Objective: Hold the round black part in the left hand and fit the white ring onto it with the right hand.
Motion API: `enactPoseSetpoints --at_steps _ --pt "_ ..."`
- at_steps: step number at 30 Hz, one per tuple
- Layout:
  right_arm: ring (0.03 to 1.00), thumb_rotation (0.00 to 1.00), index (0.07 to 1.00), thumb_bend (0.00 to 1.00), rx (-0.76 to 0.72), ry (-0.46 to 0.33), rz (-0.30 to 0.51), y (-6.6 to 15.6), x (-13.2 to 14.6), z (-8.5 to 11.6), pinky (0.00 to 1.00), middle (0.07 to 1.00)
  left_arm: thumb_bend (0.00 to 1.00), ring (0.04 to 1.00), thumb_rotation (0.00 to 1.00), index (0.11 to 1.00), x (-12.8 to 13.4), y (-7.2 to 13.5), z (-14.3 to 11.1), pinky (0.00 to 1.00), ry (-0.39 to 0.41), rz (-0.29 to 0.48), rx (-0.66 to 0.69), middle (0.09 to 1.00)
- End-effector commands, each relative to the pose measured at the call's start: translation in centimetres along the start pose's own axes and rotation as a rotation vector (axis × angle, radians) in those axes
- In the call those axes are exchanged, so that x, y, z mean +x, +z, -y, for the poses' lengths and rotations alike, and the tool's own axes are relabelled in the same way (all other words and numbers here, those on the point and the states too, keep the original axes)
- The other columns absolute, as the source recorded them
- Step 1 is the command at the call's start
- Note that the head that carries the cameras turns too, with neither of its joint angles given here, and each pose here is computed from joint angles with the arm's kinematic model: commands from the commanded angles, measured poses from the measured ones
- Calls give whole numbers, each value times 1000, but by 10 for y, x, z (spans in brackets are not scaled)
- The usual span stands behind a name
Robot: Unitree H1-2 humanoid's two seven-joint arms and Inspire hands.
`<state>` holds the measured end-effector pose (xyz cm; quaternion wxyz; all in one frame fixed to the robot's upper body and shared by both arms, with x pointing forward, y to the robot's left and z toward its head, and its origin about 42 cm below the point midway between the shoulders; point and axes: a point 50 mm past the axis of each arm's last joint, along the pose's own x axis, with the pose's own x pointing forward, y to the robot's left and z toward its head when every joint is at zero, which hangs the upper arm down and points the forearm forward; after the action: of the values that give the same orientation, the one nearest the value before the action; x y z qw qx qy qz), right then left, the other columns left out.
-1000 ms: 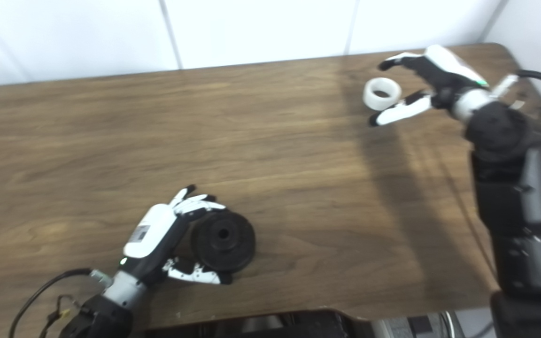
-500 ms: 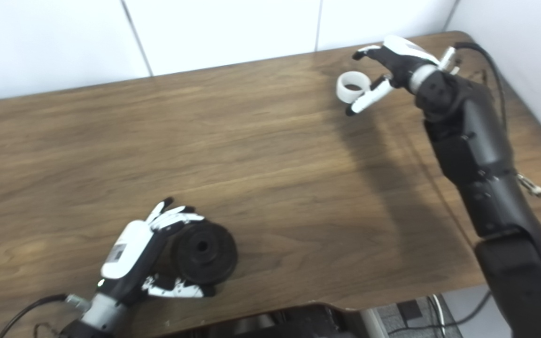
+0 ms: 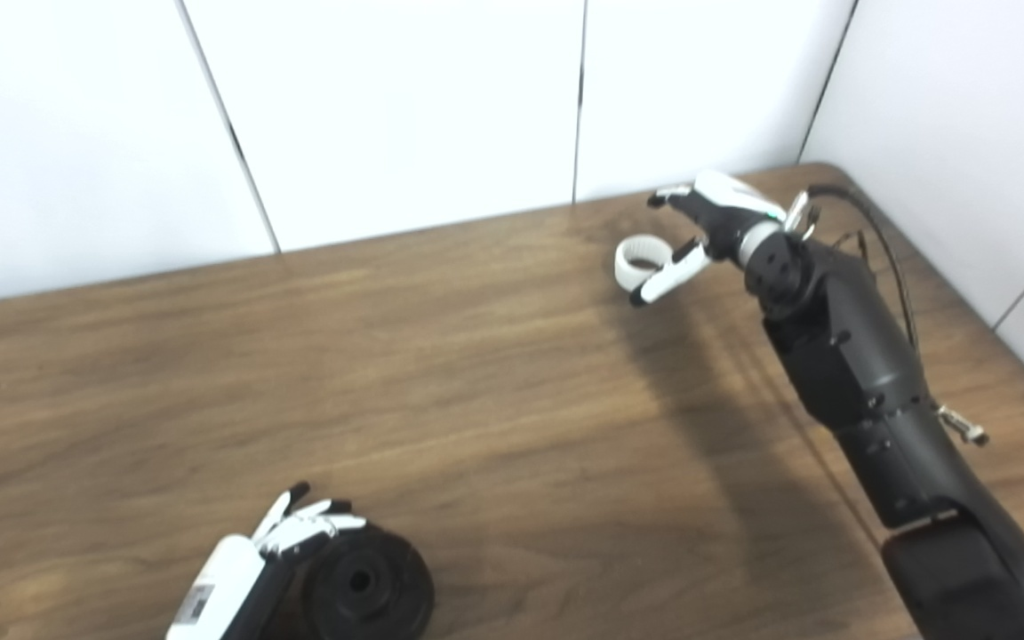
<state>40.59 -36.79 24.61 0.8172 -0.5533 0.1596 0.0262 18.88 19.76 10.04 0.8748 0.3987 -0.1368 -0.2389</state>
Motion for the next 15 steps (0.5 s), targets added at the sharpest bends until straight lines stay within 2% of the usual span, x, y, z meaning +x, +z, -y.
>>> enactPoseSetpoints --at_steps 1,15 --pt "1000 273 910 920 -28 -92 20 12 2 28 960 976 524 841 64 483 -16 -17 10 1000 -70 -79 18 749" --pt "993 237 882 881 -79 -56 -32 5 16 19 956 954 525 844 62 483 -15 -18 13 1000 -56 -79 -13 748"
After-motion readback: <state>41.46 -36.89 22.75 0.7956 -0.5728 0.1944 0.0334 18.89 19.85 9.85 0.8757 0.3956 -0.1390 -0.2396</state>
